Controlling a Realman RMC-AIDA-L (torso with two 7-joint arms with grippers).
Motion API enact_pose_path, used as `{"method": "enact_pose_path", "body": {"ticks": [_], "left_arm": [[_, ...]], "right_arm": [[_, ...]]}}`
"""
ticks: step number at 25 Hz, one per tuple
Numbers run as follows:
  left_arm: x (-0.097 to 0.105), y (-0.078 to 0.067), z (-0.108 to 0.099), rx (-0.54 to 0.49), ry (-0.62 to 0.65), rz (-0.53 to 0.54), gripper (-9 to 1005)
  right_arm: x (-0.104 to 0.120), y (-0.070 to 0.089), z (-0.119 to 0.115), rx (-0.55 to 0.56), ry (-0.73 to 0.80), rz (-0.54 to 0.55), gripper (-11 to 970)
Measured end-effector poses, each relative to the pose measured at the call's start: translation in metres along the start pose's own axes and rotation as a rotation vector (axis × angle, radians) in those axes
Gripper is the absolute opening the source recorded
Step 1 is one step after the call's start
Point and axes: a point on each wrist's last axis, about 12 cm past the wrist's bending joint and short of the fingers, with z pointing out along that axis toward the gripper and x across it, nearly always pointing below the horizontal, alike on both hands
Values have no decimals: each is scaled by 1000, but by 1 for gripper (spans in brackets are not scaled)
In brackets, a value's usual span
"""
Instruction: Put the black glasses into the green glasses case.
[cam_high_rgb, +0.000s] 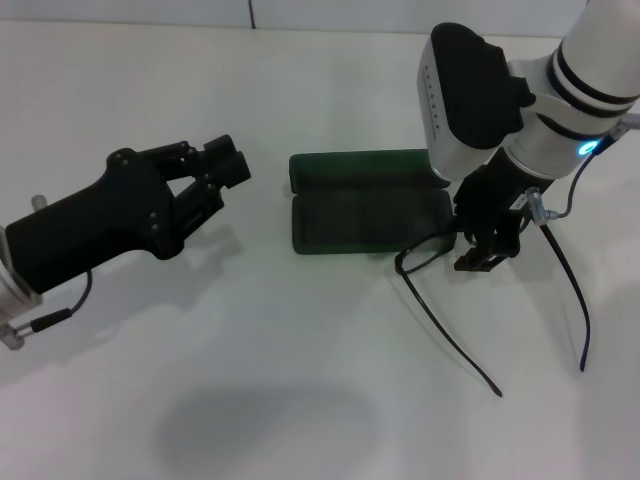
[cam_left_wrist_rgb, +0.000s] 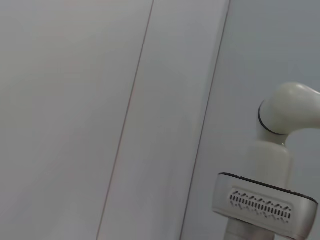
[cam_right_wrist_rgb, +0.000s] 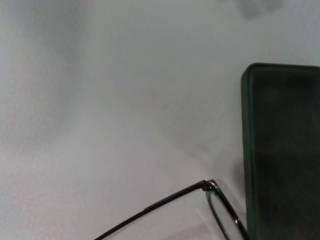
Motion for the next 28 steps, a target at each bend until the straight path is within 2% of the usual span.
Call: {"method": "enact_pose_path", "body": {"ticks": [1, 6, 12, 18, 22, 25, 28], "left_arm": [[-1, 1, -1, -4, -3, 2, 166], [-2, 2, -4, -15, -23, -3, 159], [-1, 2, -4, -19, -25, -3, 150], [2, 1, -5, -23, -30, -19, 141], [3, -2, -5, -5, -41, -28, 135], [2, -6, -7, 34, -58, -31, 130], [-1, -11, -9, 81, -83, -21, 126]], "right_arm": [[0, 0, 0, 0, 0, 0, 594], [0, 2, 1, -13, -1, 3, 367], [3, 4, 3, -30, 2, 12, 142], [4, 8, 6, -40, -1, 8, 108], [3, 16, 1, -61, -30, 5, 85], [0, 22, -15, -57, -102, 12, 85], [6, 27, -37, -71, -237, 61, 85]]}}
